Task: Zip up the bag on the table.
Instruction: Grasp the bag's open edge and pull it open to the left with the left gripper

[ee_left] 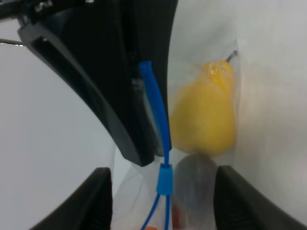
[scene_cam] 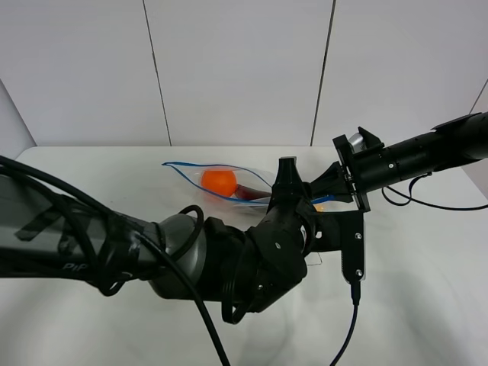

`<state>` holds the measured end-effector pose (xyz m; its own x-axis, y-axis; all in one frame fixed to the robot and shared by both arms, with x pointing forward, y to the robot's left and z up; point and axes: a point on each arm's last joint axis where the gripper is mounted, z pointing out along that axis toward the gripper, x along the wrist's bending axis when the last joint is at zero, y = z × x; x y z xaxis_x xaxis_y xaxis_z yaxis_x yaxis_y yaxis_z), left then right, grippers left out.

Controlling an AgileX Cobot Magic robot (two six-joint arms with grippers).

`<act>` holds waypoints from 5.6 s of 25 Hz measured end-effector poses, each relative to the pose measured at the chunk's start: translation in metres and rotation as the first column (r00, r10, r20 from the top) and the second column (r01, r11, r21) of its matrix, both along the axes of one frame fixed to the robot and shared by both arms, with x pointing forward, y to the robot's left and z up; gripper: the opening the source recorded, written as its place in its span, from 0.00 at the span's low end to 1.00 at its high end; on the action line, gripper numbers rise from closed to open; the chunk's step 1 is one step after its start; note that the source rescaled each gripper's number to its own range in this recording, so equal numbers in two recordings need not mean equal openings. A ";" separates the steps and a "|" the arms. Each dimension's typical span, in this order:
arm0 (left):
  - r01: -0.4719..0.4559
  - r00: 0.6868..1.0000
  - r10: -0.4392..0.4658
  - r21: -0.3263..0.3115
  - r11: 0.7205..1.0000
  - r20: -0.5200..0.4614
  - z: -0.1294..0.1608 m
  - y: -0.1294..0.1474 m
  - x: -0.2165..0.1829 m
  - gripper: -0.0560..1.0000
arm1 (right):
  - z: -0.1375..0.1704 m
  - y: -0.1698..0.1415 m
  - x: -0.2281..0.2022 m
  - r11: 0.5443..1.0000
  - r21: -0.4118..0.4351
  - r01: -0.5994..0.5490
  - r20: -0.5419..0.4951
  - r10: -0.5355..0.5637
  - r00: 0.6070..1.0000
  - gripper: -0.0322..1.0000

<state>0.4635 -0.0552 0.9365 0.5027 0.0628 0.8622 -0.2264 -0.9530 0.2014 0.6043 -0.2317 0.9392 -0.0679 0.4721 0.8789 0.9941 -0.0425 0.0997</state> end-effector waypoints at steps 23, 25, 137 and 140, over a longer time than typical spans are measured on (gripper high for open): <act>0.017 1.000 -0.017 0.014 1.000 0.000 0.000 -0.001 0.000 0.34 | 0.000 0.000 0.000 1.000 0.000 0.000 0.000 0.000 1.000 0.03; 0.019 1.000 -0.019 0.013 1.000 -0.002 0.000 -0.001 -0.001 0.34 | 0.000 0.000 0.000 1.000 0.000 0.000 0.000 0.000 1.000 0.03; -0.354 0.935 0.349 0.181 0.918 0.061 0.008 0.118 0.076 0.05 | 0.000 0.001 0.000 1.000 -0.009 -0.013 0.014 0.013 1.000 0.03; -0.376 0.927 0.372 0.180 0.909 0.058 0.008 0.126 0.083 0.05 | 0.000 0.001 0.000 1.000 -0.009 -0.013 0.014 0.013 1.000 0.03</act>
<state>0.5462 0.0709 0.9445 0.4540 0.0813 0.8873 0.1514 -0.9884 0.0131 0.6039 -0.2308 0.9395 -0.0864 0.4792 0.8734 0.9931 -0.0288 0.1141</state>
